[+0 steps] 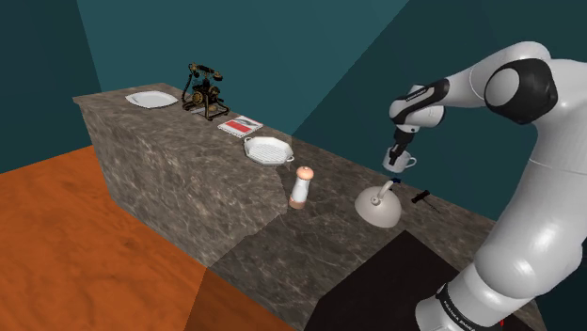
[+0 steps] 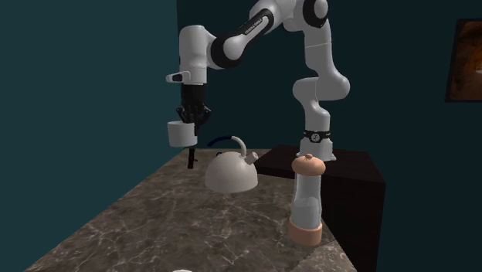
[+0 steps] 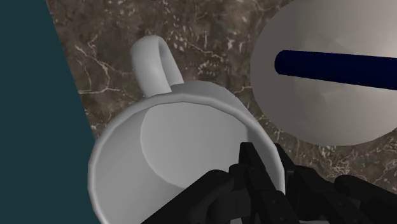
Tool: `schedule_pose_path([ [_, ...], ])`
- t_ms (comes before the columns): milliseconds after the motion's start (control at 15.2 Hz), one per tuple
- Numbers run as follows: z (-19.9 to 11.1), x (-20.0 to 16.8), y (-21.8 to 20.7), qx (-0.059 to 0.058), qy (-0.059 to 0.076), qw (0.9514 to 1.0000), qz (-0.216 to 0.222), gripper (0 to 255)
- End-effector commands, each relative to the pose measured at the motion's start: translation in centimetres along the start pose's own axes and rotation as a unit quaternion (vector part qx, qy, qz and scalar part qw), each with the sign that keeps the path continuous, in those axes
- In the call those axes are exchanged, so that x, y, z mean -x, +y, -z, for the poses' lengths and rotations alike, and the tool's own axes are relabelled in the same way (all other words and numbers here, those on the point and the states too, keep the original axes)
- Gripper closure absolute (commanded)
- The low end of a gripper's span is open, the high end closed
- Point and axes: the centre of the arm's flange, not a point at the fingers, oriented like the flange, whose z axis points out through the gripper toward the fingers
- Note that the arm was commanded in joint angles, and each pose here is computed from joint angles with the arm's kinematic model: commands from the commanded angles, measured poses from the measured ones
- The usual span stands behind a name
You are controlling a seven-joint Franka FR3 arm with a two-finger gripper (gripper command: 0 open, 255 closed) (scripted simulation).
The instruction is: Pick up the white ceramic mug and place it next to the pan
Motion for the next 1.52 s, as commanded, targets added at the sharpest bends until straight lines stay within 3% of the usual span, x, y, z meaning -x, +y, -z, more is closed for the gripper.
schedule_pose_path([
  [0,0.3,-1.6,-1.9,0.000,0.000,1.0000,-0.001,255],
  [1452,2.6,-20.1,-24.2,0.000,0.000,1.0000,-0.001,255],
])
